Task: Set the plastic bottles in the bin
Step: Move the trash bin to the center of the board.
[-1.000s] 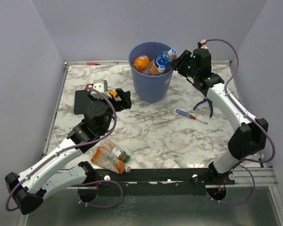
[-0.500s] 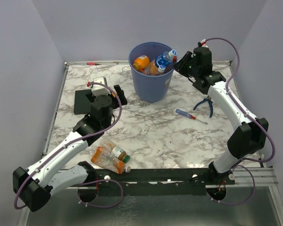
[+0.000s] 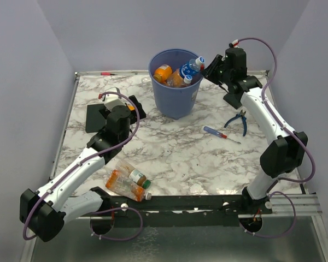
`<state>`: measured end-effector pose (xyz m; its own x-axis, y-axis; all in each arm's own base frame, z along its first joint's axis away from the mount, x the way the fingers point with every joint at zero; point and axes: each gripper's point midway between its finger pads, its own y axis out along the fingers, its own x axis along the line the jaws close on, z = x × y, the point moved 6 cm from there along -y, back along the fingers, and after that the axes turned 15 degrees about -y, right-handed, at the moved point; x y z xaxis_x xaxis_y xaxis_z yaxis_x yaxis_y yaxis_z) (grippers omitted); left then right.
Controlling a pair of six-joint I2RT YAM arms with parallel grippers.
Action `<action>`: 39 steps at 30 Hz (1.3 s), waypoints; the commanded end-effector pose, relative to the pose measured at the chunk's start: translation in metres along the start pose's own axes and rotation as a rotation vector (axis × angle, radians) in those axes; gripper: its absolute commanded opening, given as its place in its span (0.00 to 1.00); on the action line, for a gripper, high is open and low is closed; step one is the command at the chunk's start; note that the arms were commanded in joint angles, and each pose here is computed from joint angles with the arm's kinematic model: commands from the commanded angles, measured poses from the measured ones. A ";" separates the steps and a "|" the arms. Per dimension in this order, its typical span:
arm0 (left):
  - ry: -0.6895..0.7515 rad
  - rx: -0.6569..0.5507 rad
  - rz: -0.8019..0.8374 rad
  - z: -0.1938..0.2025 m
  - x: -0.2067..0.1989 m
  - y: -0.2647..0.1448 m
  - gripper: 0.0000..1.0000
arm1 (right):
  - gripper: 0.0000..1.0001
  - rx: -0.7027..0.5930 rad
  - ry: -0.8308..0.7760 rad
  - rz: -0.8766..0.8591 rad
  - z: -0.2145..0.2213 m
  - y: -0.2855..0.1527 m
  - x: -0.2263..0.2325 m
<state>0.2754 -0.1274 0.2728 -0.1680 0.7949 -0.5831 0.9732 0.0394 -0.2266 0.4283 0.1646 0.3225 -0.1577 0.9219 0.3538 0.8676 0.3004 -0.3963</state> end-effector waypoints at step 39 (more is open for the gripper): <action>-0.052 0.029 0.023 0.010 0.007 0.002 0.99 | 0.00 0.015 0.049 0.245 -0.050 -0.024 -0.082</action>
<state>0.2731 -0.1238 0.2611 -0.1732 0.7768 -0.6055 0.9706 0.0302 -0.2389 0.4360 0.1047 0.3136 -0.0039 0.9651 0.2617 0.7952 0.1617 -0.5844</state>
